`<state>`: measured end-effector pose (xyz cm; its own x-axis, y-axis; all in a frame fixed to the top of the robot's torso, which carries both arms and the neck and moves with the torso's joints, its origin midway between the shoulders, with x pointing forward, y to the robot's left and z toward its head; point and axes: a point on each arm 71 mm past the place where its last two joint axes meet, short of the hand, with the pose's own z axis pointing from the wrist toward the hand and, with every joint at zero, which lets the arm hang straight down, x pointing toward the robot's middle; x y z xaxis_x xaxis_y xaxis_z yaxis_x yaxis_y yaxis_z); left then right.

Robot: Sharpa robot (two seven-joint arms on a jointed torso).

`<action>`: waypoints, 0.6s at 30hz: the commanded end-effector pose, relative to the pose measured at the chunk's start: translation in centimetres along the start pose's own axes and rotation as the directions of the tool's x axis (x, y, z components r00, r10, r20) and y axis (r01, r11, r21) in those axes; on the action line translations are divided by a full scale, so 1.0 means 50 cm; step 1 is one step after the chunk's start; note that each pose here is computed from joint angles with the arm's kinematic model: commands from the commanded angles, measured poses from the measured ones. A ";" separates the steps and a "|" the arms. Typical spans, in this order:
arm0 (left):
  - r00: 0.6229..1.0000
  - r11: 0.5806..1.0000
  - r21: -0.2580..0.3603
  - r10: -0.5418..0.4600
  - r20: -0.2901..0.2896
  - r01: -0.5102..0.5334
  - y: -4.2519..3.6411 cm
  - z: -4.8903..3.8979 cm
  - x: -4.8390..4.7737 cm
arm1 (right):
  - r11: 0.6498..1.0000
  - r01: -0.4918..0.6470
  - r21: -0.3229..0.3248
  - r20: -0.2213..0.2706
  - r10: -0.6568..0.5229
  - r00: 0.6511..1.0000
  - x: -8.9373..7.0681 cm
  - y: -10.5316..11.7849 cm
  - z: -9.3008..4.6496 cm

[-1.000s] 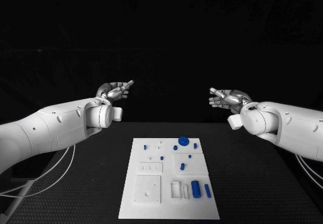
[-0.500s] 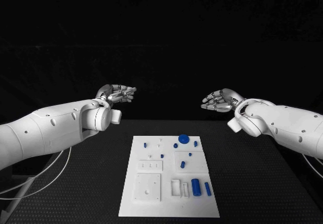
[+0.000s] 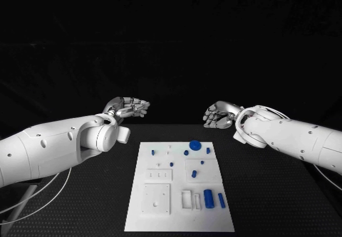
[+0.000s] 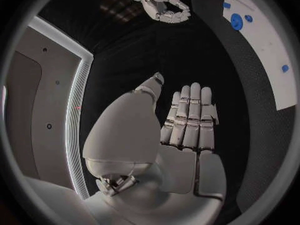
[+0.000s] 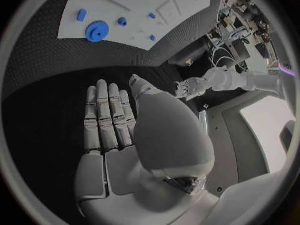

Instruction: Assemble the parts on the task board

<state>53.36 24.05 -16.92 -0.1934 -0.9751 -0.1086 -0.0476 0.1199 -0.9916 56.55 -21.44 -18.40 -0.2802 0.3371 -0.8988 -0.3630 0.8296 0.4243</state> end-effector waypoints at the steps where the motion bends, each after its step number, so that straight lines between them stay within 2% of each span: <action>1: 0.999 1.000 0.015 -0.021 -0.032 0.022 -0.004 -0.010 0.011 | 0.978 0.208 -0.026 -0.033 -0.209 0.977 0.013 0.015 0.007; 6: 0.998 0.999 0.018 -0.030 -0.051 0.031 -0.007 -0.021 0.017 | 0.955 0.293 -0.042 -0.039 -0.295 0.955 0.035 0.026 0.015; 18: 0.997 0.999 0.025 -0.040 -0.069 0.042 -0.013 -0.033 0.024 | 0.928 0.361 -0.092 -0.051 -0.366 0.929 0.073 0.050 0.020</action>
<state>51.64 23.44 -16.52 -0.2389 -0.9680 -0.0763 -0.0470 0.0900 -0.9948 55.62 -18.05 -20.66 -0.2044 0.0492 -0.9776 -0.4964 0.8556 0.1469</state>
